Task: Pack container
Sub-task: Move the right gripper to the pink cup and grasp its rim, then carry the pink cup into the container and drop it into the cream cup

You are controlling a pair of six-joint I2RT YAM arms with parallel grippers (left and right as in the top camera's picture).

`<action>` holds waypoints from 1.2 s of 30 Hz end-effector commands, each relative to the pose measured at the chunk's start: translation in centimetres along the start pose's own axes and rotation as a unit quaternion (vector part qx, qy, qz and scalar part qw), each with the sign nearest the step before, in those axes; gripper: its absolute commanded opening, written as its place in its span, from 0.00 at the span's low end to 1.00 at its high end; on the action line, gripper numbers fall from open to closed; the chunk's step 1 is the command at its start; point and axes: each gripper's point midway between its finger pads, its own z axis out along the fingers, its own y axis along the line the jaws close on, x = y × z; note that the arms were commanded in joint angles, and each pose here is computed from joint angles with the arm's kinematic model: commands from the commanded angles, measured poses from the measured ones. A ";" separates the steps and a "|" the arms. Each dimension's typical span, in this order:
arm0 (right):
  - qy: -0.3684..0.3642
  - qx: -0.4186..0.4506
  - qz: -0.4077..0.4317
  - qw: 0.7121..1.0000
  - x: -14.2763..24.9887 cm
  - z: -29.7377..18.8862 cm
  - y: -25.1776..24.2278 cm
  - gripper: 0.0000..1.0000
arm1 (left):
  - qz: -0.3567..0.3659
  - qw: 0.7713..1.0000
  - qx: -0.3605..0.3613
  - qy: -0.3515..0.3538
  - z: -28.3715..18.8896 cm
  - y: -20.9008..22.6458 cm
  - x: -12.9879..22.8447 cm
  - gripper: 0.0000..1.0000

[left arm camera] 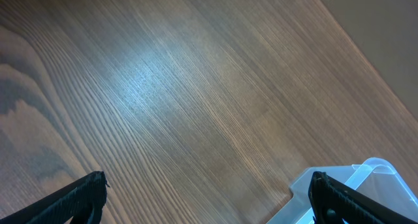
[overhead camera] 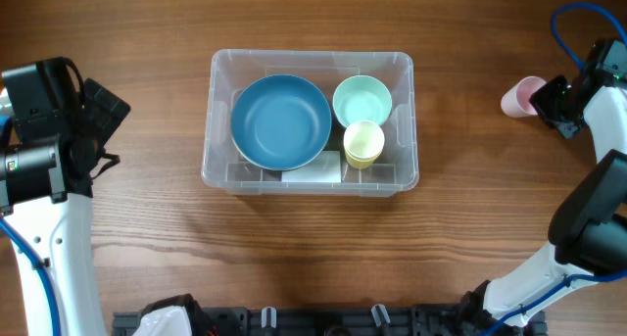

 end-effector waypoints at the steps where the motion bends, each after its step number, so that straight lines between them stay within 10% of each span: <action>1: 0.006 -0.035 -0.044 0.998 -0.1 -0.3 1.3 0.04 | -0.006 1.000 0.004 -0.009 -0.5 0.0 -0.6 1.00; 9: -0.078 -0.129 -0.181 0.972 -0.4 -9.2 8.0 0.04 | -0.006 1.000 0.004 -0.009 -0.5 0.0 -0.6 1.00; 19: -0.168 -0.220 -0.401 0.873 11.1 -26.2 15.7 0.04 | -0.006 1.000 0.004 -0.009 -0.5 0.0 -0.6 1.00; 36: 0.005 -0.207 -0.510 0.835 24.2 -22.2 16.7 0.04 | -0.006 1.000 0.004 -0.009 -0.5 0.0 -0.6 1.00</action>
